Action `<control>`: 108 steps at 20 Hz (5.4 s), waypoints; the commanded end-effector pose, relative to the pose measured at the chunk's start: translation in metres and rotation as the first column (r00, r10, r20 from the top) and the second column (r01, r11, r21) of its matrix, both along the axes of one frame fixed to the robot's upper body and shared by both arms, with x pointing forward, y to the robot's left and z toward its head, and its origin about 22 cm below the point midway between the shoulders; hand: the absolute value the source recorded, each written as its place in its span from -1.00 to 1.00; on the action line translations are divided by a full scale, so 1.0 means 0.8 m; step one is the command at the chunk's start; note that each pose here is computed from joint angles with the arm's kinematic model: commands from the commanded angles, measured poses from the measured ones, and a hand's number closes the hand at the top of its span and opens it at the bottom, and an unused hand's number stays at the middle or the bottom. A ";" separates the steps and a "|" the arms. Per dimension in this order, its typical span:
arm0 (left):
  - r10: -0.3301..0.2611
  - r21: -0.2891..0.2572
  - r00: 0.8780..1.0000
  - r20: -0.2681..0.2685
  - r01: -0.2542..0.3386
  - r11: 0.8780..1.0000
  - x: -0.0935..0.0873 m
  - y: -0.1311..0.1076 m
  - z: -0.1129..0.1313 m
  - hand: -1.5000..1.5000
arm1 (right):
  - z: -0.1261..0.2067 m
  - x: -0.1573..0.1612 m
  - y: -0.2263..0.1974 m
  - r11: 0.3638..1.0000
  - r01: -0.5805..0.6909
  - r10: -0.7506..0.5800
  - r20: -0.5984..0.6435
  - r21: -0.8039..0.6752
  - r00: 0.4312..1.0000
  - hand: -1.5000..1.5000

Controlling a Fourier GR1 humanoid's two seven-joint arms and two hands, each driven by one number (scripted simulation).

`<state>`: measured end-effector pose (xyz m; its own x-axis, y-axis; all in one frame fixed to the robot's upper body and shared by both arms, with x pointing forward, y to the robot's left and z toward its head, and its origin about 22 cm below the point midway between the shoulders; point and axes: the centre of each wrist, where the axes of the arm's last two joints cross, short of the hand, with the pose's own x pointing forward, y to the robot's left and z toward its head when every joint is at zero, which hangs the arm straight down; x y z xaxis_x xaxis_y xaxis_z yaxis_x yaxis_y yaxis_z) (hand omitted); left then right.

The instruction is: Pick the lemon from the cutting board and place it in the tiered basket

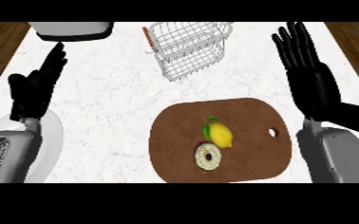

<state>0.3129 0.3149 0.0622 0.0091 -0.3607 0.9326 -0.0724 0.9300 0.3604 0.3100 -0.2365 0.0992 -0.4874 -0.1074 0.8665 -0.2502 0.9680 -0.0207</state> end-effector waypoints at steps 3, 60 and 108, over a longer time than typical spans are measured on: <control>-0.051 -0.071 0.995 0.082 0.057 0.996 0.001 -0.045 0.001 0.00 | 0.004 0.032 0.013 0.940 -0.331 0.337 -0.066 0.086 0.939 1.00; -0.075 -0.160 0.991 0.111 0.093 0.983 -0.056 -0.147 -0.036 0.00 | 0.175 -0.063 0.058 -0.186 -0.255 0.646 -0.314 -0.949 0.696 -1.00; -0.031 -0.167 0.995 0.095 0.047 0.985 -0.034 -0.153 -0.059 0.00 | 0.026 0.015 0.053 -0.203 -0.107 0.699 -0.221 -0.973 0.680 -1.00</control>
<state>0.2753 0.2030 0.0249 -0.0933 -0.1908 0.9772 -0.0643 0.9806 0.1854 0.3193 -0.1882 0.1236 -0.9425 0.3217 0.0908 -0.2081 -0.3523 -0.9124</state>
